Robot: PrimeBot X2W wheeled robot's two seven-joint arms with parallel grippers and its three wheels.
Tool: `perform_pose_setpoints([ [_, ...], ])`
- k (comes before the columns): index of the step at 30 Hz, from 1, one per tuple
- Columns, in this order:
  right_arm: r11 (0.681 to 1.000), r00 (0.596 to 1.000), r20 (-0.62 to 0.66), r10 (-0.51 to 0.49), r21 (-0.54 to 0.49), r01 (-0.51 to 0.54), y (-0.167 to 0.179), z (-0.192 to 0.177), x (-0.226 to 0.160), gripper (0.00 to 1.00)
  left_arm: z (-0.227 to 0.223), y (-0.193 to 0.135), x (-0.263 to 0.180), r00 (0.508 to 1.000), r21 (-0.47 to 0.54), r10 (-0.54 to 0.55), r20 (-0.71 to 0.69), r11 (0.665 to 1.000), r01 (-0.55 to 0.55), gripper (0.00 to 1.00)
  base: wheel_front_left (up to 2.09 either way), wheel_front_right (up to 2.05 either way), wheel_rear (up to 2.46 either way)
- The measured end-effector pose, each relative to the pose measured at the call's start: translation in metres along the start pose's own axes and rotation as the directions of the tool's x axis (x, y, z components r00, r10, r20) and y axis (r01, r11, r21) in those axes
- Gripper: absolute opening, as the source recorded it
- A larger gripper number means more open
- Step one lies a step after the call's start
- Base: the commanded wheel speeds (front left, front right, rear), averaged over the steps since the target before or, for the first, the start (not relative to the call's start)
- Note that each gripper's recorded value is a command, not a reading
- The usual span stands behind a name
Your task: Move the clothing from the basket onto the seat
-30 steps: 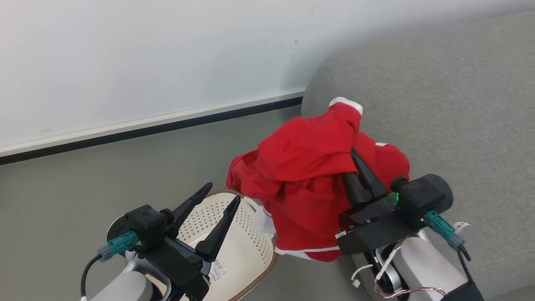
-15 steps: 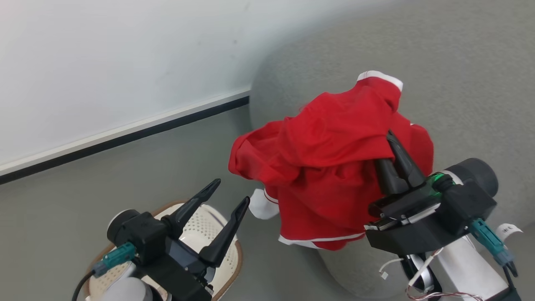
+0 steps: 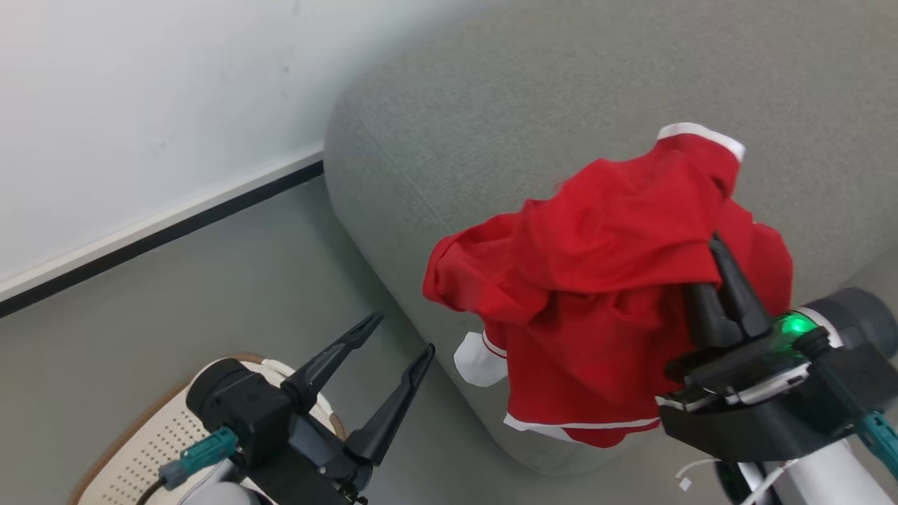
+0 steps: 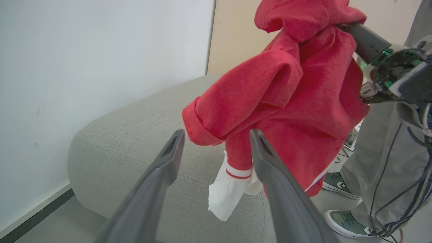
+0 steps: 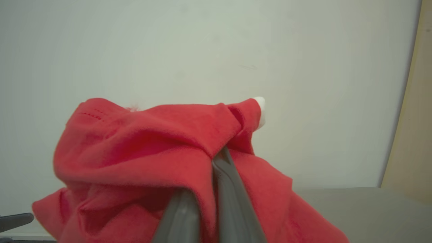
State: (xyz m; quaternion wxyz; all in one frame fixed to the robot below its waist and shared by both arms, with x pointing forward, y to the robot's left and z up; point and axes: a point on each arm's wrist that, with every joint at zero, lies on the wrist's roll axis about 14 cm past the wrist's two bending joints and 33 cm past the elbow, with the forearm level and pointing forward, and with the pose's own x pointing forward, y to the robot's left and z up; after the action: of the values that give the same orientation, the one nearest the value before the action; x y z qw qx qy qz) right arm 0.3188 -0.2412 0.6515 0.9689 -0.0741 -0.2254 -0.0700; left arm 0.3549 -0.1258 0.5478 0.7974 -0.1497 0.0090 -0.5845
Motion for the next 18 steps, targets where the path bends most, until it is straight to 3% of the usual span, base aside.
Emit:
perform_pose_setpoints([
  [9,0.997,0.998,-0.011,-0.06,-0.052,0.06,-0.022,-0.001,-0.001,0.0,-0.011,0.0,0.007,0.999,-0.011,-0.039,-0.021,0.999,0.039,1.0,0.0,0.0,0.0],
  [18,0.989,0.997,0.055,-0.05,-0.136,0.057,-0.04,0.012,0.032,0.0,-0.015,0.011,0.001,0.999,-0.024,-0.037,-0.032,0.999,0.036,1.0,0.0,0.0,0.0],
])
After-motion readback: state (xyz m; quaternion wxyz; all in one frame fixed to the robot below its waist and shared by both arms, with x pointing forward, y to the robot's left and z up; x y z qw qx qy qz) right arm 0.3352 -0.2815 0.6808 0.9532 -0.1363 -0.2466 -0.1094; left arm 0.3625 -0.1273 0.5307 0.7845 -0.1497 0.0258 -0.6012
